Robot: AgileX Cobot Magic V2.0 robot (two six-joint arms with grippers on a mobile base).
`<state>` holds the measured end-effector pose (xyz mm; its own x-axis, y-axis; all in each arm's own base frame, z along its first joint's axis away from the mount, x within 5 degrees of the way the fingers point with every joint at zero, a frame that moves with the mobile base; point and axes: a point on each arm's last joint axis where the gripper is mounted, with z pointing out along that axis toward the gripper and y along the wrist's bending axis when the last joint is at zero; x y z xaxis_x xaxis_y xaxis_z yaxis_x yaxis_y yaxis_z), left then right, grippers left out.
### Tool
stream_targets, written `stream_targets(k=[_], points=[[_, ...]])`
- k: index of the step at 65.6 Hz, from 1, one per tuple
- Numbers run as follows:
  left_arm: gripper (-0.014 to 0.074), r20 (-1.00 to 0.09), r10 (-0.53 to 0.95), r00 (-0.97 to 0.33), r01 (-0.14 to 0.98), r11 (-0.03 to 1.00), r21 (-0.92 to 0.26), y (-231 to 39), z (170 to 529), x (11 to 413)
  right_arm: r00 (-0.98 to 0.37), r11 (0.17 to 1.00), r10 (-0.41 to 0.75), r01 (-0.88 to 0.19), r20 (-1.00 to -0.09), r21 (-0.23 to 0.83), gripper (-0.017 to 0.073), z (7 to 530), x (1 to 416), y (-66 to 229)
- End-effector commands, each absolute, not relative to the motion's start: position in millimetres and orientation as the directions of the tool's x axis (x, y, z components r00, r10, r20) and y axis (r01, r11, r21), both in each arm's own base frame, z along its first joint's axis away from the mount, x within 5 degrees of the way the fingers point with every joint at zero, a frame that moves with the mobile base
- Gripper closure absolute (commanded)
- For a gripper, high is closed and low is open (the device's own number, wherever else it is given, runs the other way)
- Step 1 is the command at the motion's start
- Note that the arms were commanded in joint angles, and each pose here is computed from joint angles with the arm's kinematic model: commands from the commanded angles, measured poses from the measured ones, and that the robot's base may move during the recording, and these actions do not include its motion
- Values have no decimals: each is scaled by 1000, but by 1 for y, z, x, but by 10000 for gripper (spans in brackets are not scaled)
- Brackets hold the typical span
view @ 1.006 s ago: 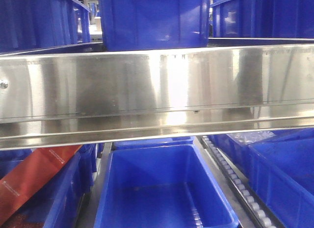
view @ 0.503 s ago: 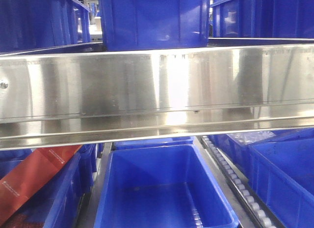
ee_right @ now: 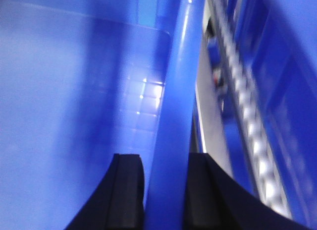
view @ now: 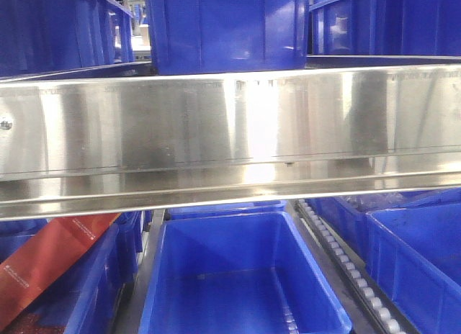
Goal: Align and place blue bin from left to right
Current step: 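Push the held blue bin onto the upper shelf rollers with both grippers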
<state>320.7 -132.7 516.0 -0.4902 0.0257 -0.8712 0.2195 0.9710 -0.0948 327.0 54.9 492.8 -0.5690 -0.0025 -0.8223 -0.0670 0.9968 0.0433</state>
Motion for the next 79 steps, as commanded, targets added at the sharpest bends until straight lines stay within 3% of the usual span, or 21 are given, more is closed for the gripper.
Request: stream_targets(k=[1, 21, 55, 62, 73, 79], points=[[704, -882, -9, -472, 255, 956, -146, -142, 518, 323, -420, 995, -14, -95, -907, 29, 712, 508, 335, 54], [704, -817, 14, -576, 174, 979, -106, -151, 478, 358, -459, 999, 6, -36, -889, 25, 712, 474, 380, 38], [685, -744, 51, -666, 114, 993, -33, -161, 431, 391, -538, 999, -5, -36, -843, 17, 680, 427, 421, 42], [559, -736, 54, -674, 110, 994, -28, -160, 430, 391, -540, 999, -5, -36, -842, 17, 517, 426, 422, 42], [201, -724, 68, -687, 88, 996, 10, -156, 429, 390, -547, 999, -5, -35, -837, 17, 127, 426, 421, 42], [27, -720, 69, -690, 83, 996, 15, -155, 430, 389, -542, 999, -5, -35, -841, 17, 29, 429, 419, 42]])
